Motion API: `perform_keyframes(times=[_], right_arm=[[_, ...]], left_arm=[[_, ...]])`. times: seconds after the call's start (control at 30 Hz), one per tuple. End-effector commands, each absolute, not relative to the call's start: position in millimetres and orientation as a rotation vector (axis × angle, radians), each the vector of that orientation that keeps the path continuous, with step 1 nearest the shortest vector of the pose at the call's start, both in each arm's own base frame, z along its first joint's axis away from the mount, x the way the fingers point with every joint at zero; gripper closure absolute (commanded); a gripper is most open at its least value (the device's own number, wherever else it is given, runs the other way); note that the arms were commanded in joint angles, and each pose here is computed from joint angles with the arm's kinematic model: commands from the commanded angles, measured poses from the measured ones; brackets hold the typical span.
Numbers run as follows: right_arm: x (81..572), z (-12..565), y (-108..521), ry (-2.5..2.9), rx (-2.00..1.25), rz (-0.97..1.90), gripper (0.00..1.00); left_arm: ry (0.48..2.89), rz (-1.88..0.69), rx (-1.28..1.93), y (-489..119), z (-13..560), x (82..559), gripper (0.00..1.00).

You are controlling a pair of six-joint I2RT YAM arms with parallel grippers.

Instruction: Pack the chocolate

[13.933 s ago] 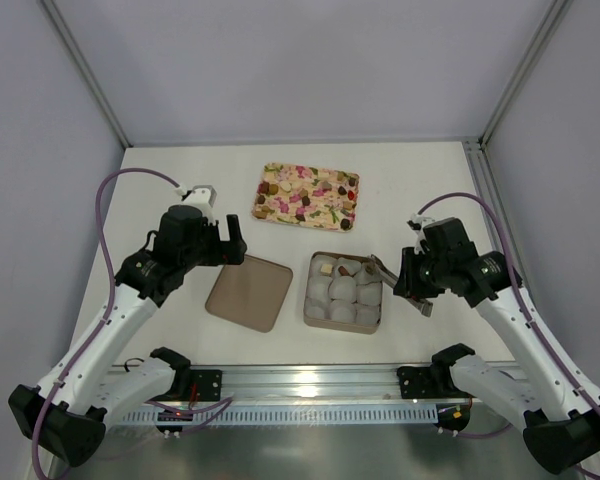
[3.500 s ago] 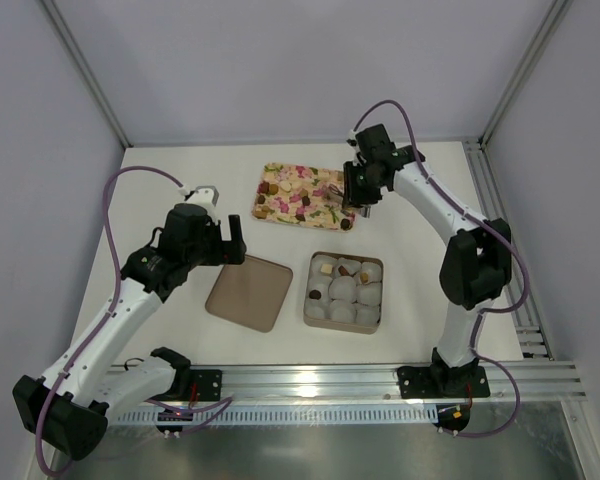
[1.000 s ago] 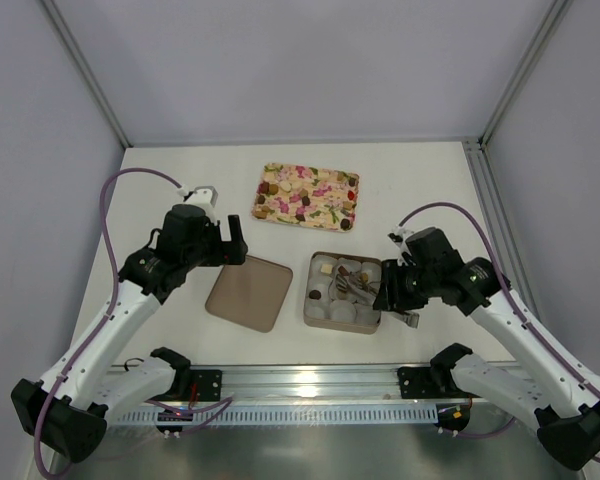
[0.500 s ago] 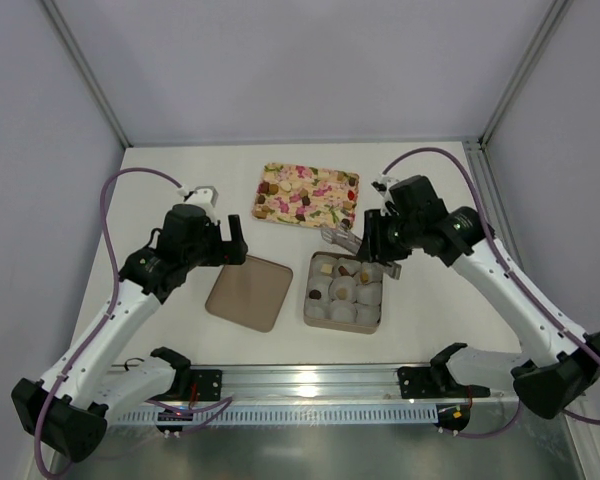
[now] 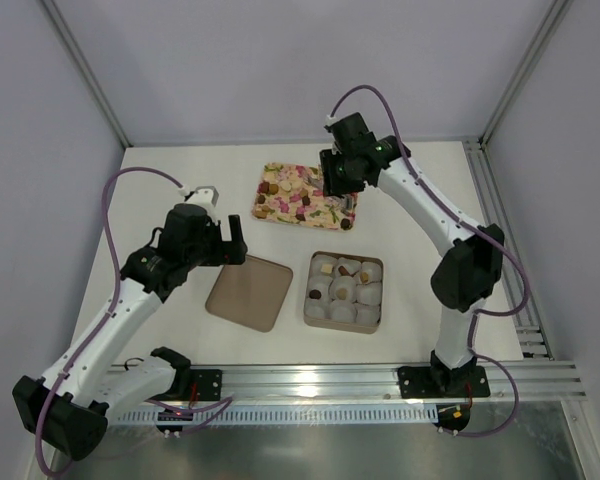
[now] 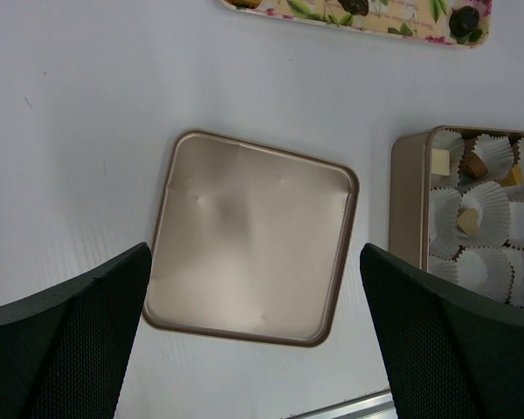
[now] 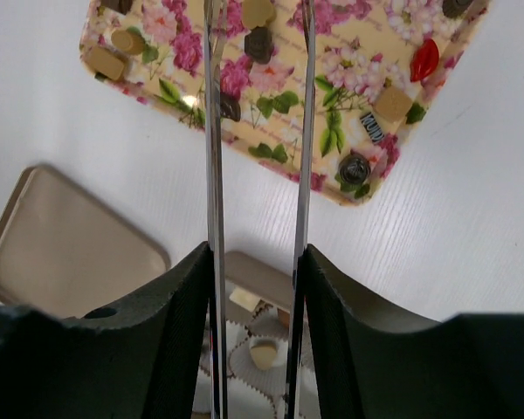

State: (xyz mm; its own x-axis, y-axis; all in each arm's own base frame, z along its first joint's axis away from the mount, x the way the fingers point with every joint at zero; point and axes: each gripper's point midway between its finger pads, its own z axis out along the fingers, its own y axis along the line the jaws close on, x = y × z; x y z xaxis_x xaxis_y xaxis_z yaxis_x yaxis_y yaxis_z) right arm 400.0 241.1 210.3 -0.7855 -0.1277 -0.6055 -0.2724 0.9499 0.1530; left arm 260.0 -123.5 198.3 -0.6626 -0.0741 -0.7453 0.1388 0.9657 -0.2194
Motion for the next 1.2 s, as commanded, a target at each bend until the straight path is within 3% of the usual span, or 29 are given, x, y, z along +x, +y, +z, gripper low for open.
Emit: perform_keyframes(times=[0.0, 0.37, 0.97, 1.17], right_arm=[[420.0, 226.5, 247.3, 2.427, -0.298, 0.293, 0.53], [436.9, 177.4, 266.4, 2.516, -0.333, 0.295, 0.53], [440.0, 150.9, 273.6, 2.551, -0.364, 0.214, 0.53], [438.7, 147.4, 275.7, 2.563, -0.370, 0.221, 0.62]], left_arm=[[2.229, -0.315, 0.047, -122.0, 212.6, 267.2, 0.00], [2.227, -0.308, 0.045, -121.0, 213.6, 267.7, 0.00], [2.237, -0.304, 0.042, -120.4, 210.5, 266.7, 0.00], [2.232, -0.303, 0.038, -120.1, 211.8, 267.2, 0.00]])
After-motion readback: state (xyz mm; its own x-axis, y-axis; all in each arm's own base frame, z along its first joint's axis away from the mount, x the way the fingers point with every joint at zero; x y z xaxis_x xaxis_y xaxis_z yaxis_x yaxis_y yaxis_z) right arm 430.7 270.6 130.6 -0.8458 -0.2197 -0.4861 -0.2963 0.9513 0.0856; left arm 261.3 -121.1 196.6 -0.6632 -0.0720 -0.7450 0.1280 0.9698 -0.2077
